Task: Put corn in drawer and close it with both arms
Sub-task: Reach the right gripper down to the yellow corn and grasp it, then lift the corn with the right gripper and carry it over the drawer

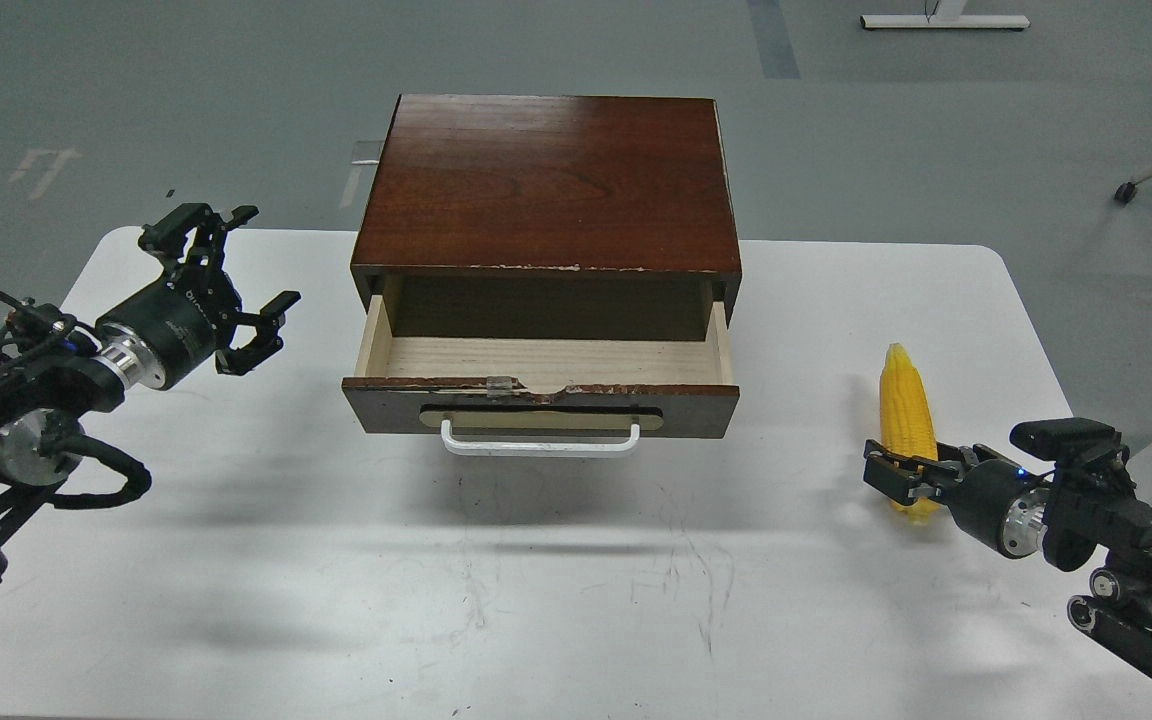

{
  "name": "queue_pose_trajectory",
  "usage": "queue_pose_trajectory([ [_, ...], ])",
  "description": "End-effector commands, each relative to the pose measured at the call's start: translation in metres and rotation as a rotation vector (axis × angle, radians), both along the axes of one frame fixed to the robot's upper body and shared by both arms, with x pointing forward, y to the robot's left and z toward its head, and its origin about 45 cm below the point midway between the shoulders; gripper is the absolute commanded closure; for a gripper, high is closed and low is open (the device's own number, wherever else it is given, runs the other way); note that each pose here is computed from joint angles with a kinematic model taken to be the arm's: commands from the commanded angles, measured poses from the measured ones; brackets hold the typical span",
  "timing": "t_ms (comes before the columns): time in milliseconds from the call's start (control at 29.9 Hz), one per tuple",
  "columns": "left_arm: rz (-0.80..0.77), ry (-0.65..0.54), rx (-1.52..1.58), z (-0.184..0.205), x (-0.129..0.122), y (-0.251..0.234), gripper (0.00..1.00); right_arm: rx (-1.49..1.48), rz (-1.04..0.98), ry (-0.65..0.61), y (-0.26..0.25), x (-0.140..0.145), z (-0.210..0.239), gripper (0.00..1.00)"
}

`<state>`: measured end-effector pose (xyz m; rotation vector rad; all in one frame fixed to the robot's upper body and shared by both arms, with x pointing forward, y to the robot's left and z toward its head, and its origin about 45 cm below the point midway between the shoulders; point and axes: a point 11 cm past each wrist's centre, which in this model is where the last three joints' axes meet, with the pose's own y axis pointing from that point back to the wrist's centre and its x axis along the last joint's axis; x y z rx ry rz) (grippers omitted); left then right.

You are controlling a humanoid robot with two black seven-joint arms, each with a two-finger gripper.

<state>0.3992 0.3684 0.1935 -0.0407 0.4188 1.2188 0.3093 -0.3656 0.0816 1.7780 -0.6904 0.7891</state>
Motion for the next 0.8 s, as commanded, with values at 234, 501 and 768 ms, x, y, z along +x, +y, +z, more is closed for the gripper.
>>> queue_pose_trajectory([
  [234,0.010,-0.005,0.016,0.004,-0.001,0.009,0.01,-0.124,0.030,-0.323,-0.044,0.065,0.106,1.00],
  [501,0.018,-0.017,0.034,0.012,0.000,0.019,0.01,-0.348,0.337,-0.653,-0.023,0.125,0.239,1.00],
  [768,0.032,-0.018,0.052,0.016,-0.002,0.029,0.01,-0.343,0.691,-0.776,0.092,0.140,0.265,1.00],
])
